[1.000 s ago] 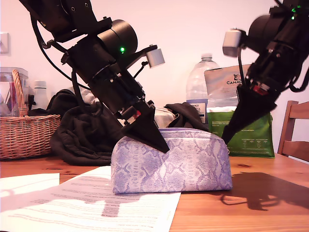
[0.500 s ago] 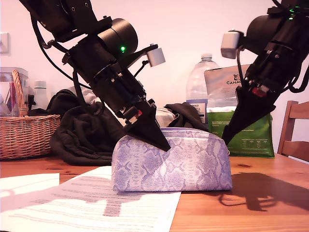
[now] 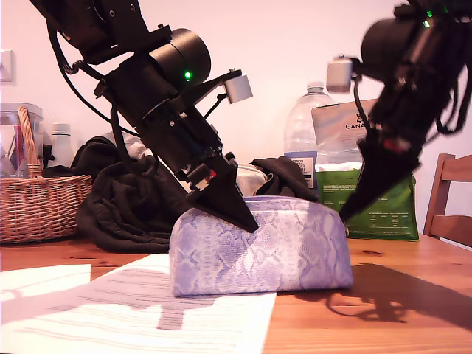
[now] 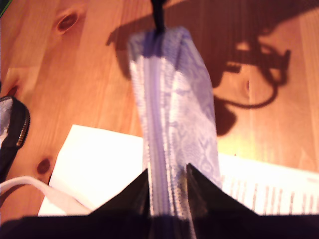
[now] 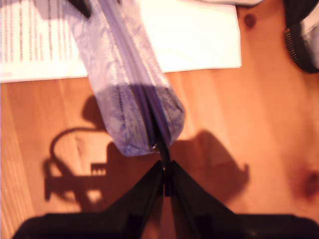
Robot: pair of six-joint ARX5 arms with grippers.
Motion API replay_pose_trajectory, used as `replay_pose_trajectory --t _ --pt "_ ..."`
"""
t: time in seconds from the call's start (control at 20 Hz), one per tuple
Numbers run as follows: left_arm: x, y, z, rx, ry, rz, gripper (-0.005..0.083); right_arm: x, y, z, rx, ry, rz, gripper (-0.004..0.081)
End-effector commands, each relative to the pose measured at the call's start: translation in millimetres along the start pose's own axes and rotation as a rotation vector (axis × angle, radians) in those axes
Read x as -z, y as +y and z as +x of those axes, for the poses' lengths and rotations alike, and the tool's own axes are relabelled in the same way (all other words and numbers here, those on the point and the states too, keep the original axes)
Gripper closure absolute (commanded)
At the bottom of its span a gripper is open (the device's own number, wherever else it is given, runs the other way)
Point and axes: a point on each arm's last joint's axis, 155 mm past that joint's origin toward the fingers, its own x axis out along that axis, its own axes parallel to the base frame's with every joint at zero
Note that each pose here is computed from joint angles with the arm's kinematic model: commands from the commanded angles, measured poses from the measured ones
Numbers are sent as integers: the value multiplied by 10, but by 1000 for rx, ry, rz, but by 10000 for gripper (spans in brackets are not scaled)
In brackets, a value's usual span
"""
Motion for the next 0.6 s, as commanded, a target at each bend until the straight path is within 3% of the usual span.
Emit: replay_pose_trajectory --t 0.0,0.55 --pt "122 -72 115 28 31 -4 606 -144 -99 -107 32 -15 -23 783" --pt "105 -94 125 31 32 17 606 -550 144 -131 0 -41 -123 783"
